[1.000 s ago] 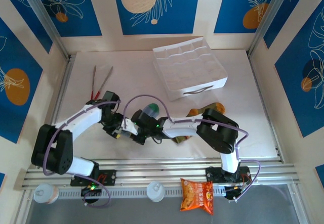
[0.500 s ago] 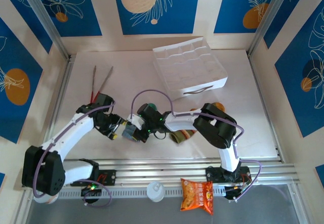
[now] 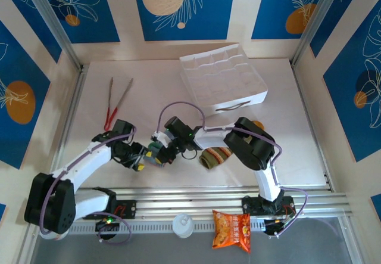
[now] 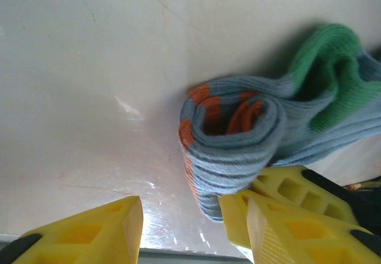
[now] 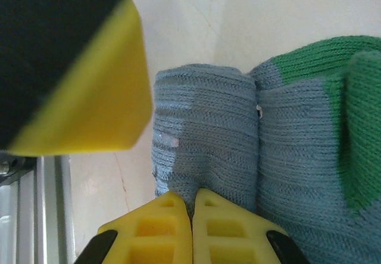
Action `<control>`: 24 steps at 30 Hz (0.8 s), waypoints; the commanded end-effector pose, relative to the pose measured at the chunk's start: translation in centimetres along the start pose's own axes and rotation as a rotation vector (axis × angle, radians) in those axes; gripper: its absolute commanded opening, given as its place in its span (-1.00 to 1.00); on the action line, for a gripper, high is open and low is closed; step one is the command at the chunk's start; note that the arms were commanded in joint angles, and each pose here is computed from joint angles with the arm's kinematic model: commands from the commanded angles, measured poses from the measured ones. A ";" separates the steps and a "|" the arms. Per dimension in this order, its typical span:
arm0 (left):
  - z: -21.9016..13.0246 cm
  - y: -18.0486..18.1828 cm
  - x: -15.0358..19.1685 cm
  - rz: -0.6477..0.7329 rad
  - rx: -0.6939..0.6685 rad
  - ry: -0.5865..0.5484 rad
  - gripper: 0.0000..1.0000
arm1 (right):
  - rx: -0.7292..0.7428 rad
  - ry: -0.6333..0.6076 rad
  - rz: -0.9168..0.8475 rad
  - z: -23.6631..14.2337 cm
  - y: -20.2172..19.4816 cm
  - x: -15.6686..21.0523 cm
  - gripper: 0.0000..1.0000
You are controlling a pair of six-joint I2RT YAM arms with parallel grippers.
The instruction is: Roll the socks
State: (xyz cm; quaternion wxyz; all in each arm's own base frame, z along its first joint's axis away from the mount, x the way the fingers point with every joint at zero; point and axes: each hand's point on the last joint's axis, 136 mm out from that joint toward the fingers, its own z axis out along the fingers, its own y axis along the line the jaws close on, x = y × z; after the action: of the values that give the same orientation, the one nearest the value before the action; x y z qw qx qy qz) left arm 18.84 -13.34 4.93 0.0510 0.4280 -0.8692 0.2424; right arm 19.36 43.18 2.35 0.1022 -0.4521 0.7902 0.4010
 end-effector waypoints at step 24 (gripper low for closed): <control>5.4 7.2 0.3 -0.307 -0.358 0.062 -0.78 | 0.214 -0.015 -0.248 -3.1 0.2 3.0 -0.22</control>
State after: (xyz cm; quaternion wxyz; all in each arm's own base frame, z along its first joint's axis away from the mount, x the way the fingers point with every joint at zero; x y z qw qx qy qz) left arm 19.21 -15.92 1.55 0.1433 0.4661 -0.8420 0.2309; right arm 17.69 41.31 3.95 0.1506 -0.4992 0.7615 0.3851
